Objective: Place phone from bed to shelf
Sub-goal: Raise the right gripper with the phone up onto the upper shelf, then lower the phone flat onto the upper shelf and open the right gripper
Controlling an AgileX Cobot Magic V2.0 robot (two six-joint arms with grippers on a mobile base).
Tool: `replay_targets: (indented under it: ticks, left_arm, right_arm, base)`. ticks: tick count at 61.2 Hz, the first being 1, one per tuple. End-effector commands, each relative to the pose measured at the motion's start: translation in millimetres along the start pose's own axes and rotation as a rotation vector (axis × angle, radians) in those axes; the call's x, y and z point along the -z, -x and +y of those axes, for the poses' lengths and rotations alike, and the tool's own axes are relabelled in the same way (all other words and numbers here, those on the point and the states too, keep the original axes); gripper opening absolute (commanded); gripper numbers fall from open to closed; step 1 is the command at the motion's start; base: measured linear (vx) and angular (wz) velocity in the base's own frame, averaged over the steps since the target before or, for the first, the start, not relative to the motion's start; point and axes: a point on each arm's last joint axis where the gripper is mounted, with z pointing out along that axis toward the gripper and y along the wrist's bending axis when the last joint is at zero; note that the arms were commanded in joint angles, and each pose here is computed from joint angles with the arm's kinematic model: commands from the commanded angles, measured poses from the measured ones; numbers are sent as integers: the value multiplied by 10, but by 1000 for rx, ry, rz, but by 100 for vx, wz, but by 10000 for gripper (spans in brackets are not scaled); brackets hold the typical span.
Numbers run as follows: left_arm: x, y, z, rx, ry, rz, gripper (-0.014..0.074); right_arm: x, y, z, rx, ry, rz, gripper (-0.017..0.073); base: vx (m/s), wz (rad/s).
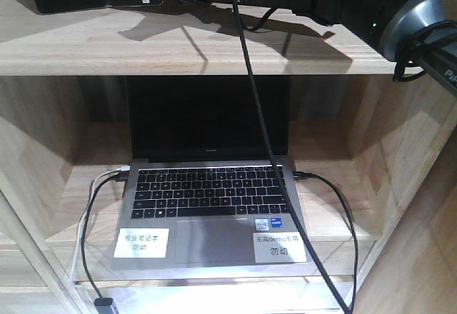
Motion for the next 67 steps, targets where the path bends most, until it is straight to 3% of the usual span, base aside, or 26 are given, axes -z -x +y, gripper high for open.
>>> replay_targets:
  ticks: [1, 21, 28, 41, 56, 67]
  left_arm:
    - [3, 52, 4, 12, 2, -67, 1]
    - [3, 52, 4, 12, 2, -67, 1]
    - [3, 52, 4, 12, 2, -67, 1]
    - [3, 52, 4, 12, 2, -67, 1]
    - [3, 52, 4, 12, 2, -67, 1]
    - [3, 52, 4, 12, 2, -67, 1]
  right_arm:
    - [172, 328, 136, 40, -4, -94, 128]
    - [174, 343, 104, 24, -38, -110, 524]
    - [178, 348, 87, 1, -52, -116, 613]
    - [176, 324, 73, 32, -68, -88, 621]
    - [195, 334, 97, 2, -60, -75, 589]
    - [261, 413, 164, 21, -51, -82, 560]
  base:
    - [0, 0]
    - [0, 0]
    - [0, 0]
    - [0, 0]
    - [0, 0]
    - [0, 0]
